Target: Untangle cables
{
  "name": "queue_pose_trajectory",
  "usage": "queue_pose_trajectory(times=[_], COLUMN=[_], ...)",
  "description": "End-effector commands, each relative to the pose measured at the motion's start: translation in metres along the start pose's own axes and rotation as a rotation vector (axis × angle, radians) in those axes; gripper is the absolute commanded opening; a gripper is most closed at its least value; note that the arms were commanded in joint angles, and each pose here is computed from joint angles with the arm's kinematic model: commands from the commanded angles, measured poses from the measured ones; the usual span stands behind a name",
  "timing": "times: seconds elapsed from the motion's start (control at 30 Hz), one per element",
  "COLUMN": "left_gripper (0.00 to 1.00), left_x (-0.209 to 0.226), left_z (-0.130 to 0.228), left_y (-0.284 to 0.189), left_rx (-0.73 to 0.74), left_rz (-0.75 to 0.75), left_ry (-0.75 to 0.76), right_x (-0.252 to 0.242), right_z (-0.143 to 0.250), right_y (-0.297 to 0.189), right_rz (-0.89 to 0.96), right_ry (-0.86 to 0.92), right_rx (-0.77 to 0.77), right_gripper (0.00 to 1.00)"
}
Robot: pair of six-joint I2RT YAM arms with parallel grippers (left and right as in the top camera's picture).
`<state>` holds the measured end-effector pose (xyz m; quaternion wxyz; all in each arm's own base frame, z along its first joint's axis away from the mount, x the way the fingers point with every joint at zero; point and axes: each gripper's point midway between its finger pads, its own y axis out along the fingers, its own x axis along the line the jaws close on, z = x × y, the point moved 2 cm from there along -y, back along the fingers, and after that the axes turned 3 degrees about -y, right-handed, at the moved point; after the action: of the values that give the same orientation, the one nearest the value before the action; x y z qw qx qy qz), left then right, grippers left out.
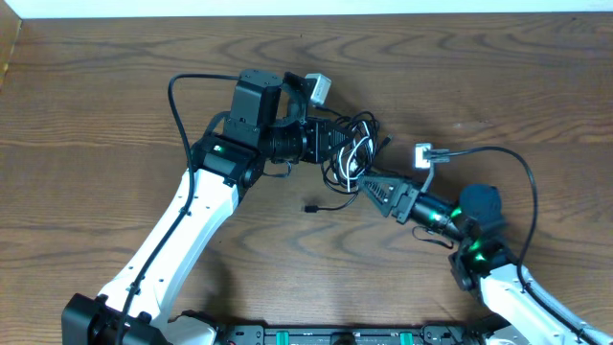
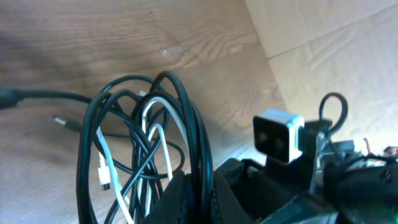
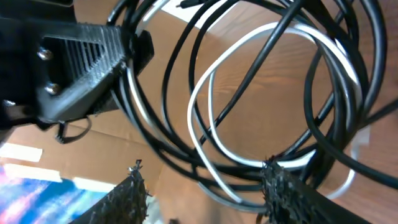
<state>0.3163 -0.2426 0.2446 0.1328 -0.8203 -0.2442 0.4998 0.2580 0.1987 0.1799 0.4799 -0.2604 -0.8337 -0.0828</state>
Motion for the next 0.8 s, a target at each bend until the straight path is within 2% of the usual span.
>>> queue_pose_trajectory(times=[0.0,0.33,0.67,0.77], left_gripper=[0.08,0.08,0.08,0.08], left_x=[-0.003,-0.009,-0.016,-0.022], left_z=[-0.005,-0.002,0.004,0.008], left_y=[-0.001,-0.001,0.004,0.007], left_rx=[-0.012,0.014,0.034,0.046], left_rz=[0.008,0.047,0.061,0.071], left_ry=[-0.063,-0.091,-0.079,-0.067], right_x=[-0.004,-0.007,0.003,-0.004], right_z=[-0.008,-0.014,-0.006,-0.001], right_y=[0.005,0.01,0.019,0.022], right_rz=[0.059,0.117,0.068,0.088], right_ry=[-0.08,-0.091,-0.111,-0.096], right_rx=[-0.075,-0.158,-0.142,-0.128], right_gripper=[0.57,0.56,0.54,0.5])
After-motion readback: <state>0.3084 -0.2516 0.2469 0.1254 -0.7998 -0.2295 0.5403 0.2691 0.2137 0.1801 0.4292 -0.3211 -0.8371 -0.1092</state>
